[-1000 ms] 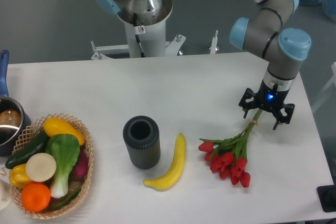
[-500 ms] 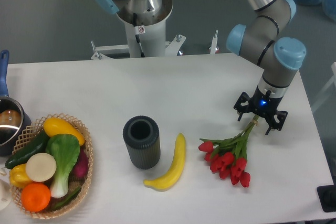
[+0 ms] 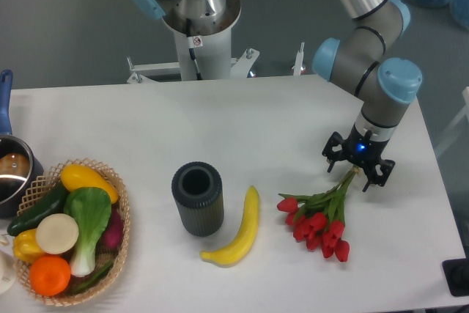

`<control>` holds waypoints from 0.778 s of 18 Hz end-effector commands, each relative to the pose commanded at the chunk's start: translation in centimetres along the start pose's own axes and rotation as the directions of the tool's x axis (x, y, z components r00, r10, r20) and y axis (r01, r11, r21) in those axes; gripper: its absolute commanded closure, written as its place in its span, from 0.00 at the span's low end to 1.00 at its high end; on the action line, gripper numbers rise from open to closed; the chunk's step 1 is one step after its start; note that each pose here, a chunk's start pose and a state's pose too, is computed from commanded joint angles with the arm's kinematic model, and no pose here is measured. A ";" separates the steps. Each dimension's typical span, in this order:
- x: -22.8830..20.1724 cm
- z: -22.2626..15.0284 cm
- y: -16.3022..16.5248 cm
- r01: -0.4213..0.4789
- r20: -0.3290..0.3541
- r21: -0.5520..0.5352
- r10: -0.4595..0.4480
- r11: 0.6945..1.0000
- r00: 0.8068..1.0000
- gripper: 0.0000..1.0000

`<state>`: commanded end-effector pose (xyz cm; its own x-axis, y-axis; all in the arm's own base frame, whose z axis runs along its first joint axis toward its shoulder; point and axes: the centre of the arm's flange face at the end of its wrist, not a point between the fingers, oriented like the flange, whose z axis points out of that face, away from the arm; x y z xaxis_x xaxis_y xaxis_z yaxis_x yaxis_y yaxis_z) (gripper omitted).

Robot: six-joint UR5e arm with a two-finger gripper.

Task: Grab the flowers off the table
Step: 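Lower the gripper around the tulip stems and close it, then lift the gripped tulip bunch up off the table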

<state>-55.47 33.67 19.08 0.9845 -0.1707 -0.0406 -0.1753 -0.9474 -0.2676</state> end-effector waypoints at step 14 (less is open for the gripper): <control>-0.2 -0.1 0.1 0.017 -0.001 0.001 -0.017 1.000 1.000 0.72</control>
<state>-55.63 33.64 19.12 0.9874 -0.1547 -0.0348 -0.1583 -0.9499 -0.2695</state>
